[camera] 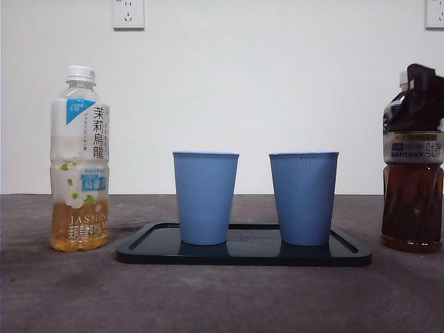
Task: Pour the drink into the cup
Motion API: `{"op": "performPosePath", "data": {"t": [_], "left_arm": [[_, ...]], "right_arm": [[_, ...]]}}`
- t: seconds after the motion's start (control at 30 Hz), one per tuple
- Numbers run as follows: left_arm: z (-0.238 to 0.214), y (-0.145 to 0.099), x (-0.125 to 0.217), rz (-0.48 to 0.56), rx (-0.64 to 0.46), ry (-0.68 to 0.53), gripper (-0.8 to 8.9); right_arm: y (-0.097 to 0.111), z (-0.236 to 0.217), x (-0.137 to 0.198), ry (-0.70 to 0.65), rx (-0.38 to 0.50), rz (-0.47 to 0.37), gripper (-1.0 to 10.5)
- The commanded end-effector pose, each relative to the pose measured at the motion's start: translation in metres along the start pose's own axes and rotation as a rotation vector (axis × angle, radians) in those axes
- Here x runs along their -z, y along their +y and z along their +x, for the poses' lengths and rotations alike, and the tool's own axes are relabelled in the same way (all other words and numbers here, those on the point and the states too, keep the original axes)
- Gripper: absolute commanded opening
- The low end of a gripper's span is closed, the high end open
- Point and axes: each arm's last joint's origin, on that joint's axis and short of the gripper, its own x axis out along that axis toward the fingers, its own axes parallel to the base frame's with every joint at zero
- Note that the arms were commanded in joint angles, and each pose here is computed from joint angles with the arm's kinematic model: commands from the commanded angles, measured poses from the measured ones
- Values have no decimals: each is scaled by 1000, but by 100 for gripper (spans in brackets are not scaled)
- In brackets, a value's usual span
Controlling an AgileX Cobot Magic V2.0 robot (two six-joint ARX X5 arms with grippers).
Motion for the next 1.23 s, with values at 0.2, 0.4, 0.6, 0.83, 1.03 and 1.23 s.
{"op": "performPosePath", "data": {"t": [0.2,0.4,0.6,0.83,1.03,1.23], "left_arm": [[-1,-3,-5,33,13,-15,496],[-1,-3,-5,35,16,-14,495],[-1,-3,-5,35,16,-14,495],[-1,-3,-5,36,18,-14,494],[-1,-3,-5,36,18,-14,490],[-1,-3,-5,36,18,-14,490]], "right_arm": [[-3,13,9,-9,0,-23,431],[-4,19,12,-22,-4,-24,318],[-5,20,14,-16,-3,-23,238],[-5,20,13,-20,-6,-19,158],[1,19,7,-52,-32,-44,146],[10,14,-8,3,-42,-87,144]]}}
